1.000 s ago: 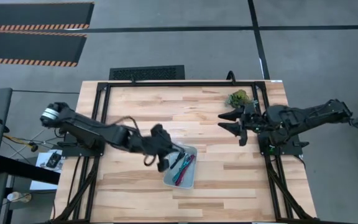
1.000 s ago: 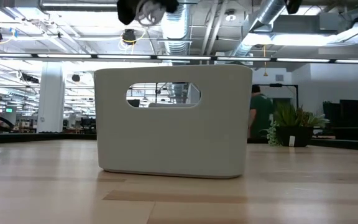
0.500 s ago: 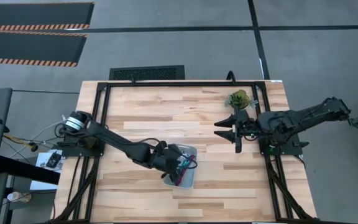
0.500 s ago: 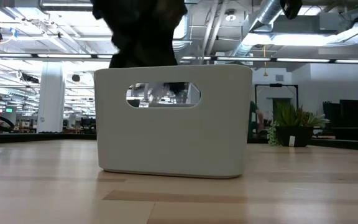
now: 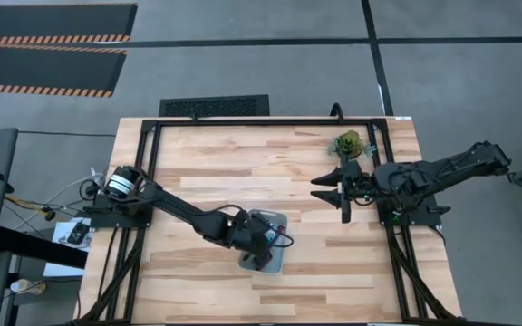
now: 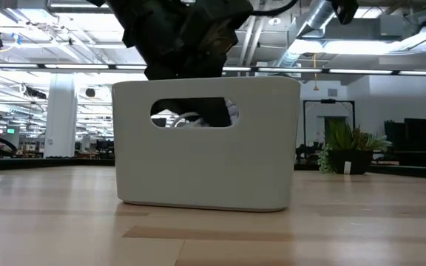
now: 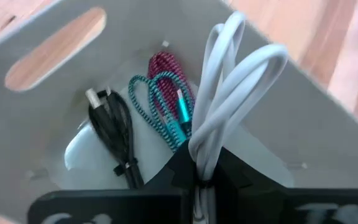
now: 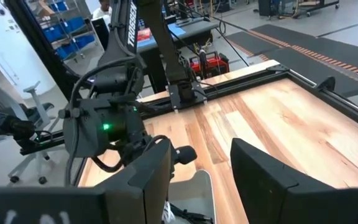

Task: Pick and place USB-C Cables
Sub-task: Put the white charger cable into the gray bin, then return to Home Position

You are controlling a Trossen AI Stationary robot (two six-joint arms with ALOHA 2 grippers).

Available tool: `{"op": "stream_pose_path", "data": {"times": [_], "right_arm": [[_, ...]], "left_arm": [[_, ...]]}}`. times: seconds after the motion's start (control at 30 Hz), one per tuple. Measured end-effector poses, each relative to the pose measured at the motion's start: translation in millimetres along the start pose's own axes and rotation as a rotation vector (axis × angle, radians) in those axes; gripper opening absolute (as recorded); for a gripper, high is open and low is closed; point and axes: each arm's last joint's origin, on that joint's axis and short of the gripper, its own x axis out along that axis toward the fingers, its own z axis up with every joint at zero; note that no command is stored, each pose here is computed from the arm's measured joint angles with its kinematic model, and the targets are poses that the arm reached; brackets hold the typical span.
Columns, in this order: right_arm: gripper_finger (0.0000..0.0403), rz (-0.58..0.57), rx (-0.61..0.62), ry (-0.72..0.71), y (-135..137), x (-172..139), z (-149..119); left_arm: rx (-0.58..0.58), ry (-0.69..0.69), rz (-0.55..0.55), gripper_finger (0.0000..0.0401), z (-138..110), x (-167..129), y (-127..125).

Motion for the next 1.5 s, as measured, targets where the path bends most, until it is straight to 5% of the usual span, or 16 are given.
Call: {"op": "stream_pose_path", "data": {"times": [0.6, 1.17, 1.5], "right_arm": [[0.0189, 0.001, 0.0, -0.003, 0, 0, 0], [0.0189, 0.001, -0.001, -0.002, 0, 0, 0], [0.0183, 0.008, 0.012, -0.018, 0, -4, 3]], "left_arm": [[-0.009, 0.005, 0.016, 0.0079, 3, 1, 4], [-0.019, 0.003, 0.005, 0.0246, 5, 1, 4], [0.043, 0.001, -0.102, 0.0255, 29, -28, 10]]}}
